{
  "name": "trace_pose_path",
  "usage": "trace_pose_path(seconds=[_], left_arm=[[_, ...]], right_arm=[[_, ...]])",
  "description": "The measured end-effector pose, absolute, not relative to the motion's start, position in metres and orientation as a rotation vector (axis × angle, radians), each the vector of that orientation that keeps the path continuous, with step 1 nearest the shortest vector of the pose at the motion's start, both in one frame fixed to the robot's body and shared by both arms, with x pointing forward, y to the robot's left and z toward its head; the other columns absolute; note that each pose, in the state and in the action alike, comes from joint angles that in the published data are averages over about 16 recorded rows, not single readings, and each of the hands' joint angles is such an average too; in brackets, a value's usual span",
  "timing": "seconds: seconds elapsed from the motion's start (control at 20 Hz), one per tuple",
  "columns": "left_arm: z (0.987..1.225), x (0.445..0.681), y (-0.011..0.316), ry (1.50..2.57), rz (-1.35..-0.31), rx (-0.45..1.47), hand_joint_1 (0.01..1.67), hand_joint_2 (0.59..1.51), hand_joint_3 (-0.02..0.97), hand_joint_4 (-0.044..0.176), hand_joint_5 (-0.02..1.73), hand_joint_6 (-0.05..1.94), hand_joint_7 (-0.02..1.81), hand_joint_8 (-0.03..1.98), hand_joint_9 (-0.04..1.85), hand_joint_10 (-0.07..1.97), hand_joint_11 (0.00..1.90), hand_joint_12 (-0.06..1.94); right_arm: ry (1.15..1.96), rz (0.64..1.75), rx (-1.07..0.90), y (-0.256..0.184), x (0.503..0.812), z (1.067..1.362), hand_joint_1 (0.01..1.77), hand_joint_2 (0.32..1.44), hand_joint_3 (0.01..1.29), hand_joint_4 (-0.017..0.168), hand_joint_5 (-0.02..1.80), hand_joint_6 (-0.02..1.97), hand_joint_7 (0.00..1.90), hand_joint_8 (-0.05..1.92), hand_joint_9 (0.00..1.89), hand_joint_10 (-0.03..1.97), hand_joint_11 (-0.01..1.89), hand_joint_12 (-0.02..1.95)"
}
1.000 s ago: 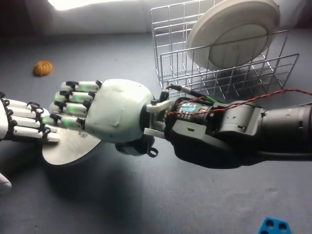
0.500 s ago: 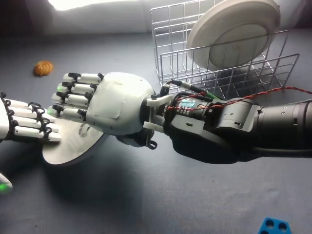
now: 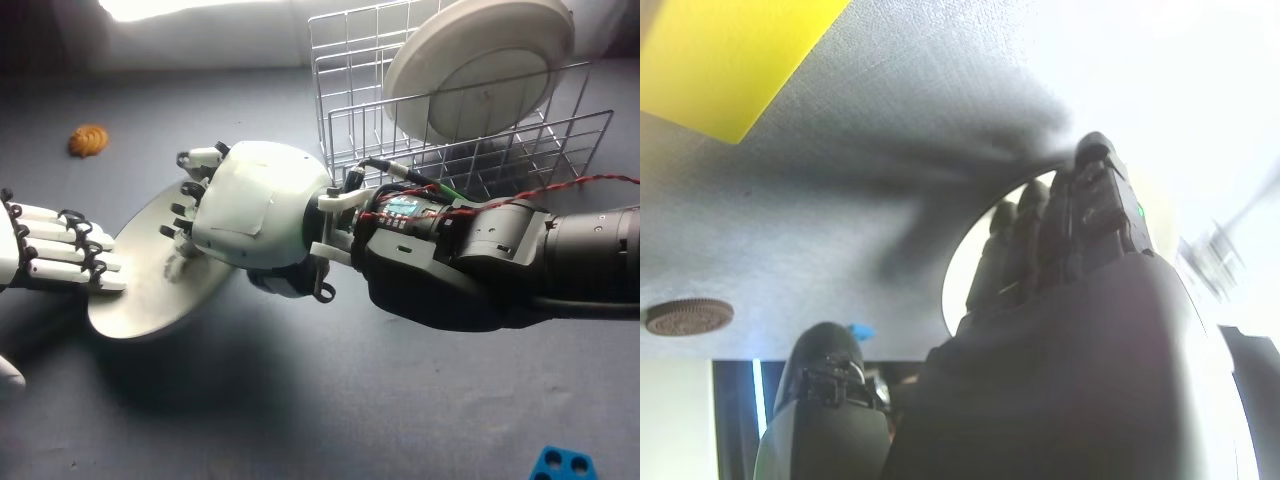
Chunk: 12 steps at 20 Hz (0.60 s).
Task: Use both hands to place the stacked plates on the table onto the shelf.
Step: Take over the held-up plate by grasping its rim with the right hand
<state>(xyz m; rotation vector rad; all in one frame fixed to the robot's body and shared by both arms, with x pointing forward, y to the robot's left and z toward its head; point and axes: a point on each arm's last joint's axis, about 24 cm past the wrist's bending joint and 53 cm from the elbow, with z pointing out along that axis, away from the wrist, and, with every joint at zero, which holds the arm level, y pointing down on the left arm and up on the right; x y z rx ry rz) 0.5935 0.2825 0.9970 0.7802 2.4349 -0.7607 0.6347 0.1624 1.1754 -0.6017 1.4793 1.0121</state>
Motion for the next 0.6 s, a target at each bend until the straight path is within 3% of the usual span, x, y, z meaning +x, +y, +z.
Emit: trace_pose_path(seconds=[0.2,0.45,0.6], left_arm=[[0.9971,0.5940,0.2818,2.433,-0.762,0.778,0.02,1.092,0.017,-0.004,0.02,-0.01,0.00,-0.01,-0.02,-0.04,0.02,0.00],[0.9997,0.5964,0.2790,2.422,-0.767,0.782,0.02,1.094,0.017,-0.006,0.02,-0.01,0.01,-0.01,-0.02,-0.04,0.02,0.00],[1.0038,0.5995,0.2762,2.408,-0.770,0.787,0.02,1.096,0.017,-0.004,0.02,-0.01,0.01,-0.01,-0.01,-0.03,0.02,0.00]], right_arm=[[1.472,1.024,-0.586,0.1625,0.6329,1.1785,1.25,1.01,0.01,-0.006,0.79,0.31,0.84,0.32,0.85,0.48,0.56,1.07],[1.463,1.039,-0.565,0.1622,0.6313,1.1826,1.25,0.98,0.01,-0.010,0.92,0.47,1.02,0.47,1.05,0.74,0.82,1.02],[1.461,1.041,-0.563,0.1618,0.6307,1.1835,1.26,0.96,0.01,-0.010,0.94,0.52,1.06,0.51,1.08,0.88,0.88,1.03]])
